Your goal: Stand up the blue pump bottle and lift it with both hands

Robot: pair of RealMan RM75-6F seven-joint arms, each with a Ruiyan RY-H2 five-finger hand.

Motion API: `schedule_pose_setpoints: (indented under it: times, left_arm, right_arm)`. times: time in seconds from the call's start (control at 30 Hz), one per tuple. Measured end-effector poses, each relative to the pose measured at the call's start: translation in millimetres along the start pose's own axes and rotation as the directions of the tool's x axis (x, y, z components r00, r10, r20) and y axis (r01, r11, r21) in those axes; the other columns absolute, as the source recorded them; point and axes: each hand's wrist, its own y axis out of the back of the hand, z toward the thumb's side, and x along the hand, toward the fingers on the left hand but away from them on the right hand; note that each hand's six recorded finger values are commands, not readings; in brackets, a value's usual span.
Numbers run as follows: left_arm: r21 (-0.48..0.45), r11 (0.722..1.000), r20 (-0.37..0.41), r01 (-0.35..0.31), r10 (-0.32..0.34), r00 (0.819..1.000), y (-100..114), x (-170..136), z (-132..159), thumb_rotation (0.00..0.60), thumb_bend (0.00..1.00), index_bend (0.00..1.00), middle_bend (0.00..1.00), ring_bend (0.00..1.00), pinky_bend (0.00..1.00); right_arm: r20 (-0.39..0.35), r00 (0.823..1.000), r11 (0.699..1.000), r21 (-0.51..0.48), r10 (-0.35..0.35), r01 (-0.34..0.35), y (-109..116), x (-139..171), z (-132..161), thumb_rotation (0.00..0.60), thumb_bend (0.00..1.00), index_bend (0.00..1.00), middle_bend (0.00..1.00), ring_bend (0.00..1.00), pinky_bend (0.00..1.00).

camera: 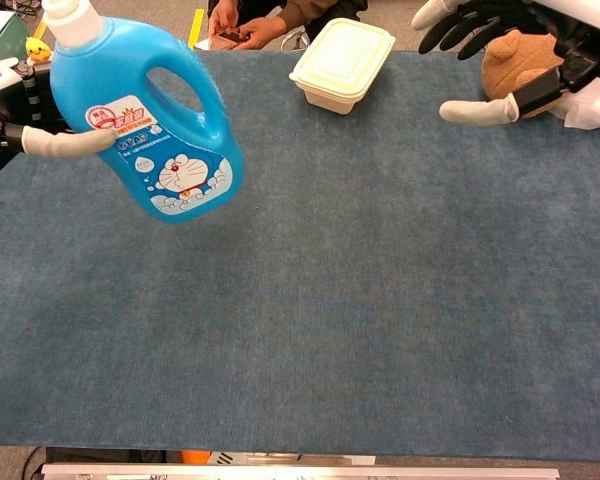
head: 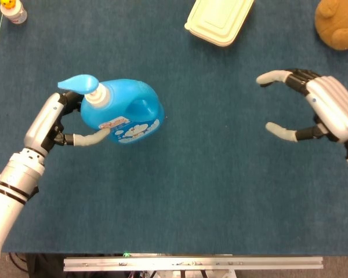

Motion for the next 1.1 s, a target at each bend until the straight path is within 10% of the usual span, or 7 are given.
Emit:
schedule_pose_setpoints:
  times: [1.1]
  left_arm:
    - [-0.017,0.999,0.009,0.032,-0.032,0.999,-28.5,1.1,7.7,0.6,0.22,0.41,0.38,0.41,0.44]
  right_arm:
    - [-0.007,0.997,0.997,-0.016,0.082,-0.082,-59.1,-75.4,90.5,0.6,0.26,0.41,0.3,0.2,0.25]
